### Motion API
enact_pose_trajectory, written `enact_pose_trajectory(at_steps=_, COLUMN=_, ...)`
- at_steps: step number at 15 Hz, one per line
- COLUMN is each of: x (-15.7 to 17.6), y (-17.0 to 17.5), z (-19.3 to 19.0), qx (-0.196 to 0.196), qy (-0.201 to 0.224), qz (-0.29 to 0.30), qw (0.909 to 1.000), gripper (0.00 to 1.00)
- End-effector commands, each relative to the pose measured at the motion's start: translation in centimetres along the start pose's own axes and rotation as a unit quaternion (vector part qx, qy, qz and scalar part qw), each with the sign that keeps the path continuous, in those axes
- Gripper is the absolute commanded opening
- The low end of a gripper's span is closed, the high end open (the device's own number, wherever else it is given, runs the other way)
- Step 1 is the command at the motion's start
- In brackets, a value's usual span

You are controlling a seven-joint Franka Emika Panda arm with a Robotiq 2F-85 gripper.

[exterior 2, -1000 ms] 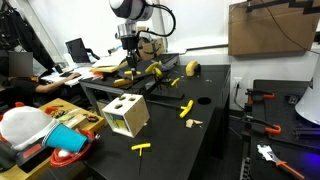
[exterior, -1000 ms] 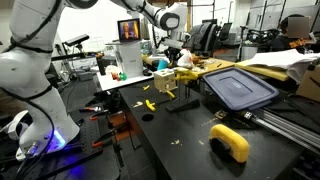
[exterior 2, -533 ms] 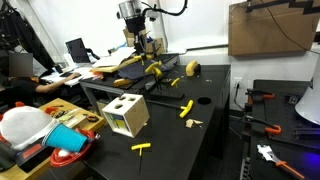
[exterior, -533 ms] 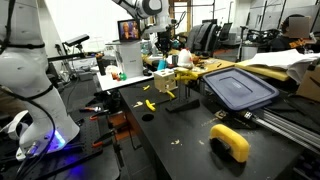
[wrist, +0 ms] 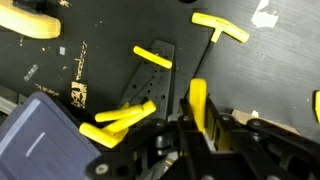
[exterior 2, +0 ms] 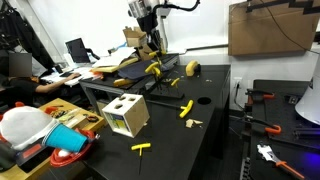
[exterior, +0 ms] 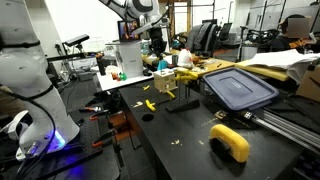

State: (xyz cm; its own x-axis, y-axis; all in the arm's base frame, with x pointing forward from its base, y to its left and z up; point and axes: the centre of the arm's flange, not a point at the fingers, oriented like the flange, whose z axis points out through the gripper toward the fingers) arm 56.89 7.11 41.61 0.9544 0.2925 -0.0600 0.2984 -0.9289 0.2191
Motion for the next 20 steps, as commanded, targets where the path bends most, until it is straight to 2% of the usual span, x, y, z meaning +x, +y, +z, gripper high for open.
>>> enact_pose_trajectory(at_steps=1, x=-1.5, y=-0.4, z=0.9, qx=-0.022, qy=-0.034, qz=0.058, qw=0.9975, gripper=0.04)
enact_pose_trajectory(at_steps=8, x=-1.5, y=0.1, z=3.2, qx=-0.017, qy=-0.081, qz=0.132, qw=0.9879, gripper=0.04)
enact_pose_trajectory(at_steps=11, x=-1.3, y=0.6, z=3.9, qx=-0.022, qy=-0.098, qz=0.178, qw=0.9789, gripper=0.04)
enact_pose_trajectory(at_steps=13, x=-0.9, y=1.0, z=4.3, qx=-0.012, qy=-0.112, qz=0.215, qw=0.9700, gripper=0.04)
enact_pose_trajectory(at_steps=16, x=-0.3, y=1.5, z=4.2, qx=0.043, qy=-0.126, qz=0.266, qw=0.9547, gripper=0.04)
enact_pose_trajectory(at_steps=18, x=0.1, y=1.7, z=4.1, qx=0.077, qy=-0.133, qz=0.311, qw=0.9380, gripper=0.04)
enact_pose_trajectory(at_steps=20, x=0.9, y=2.3, z=4.1, qx=0.090, qy=-0.139, qz=0.359, qw=0.9184, gripper=0.04)
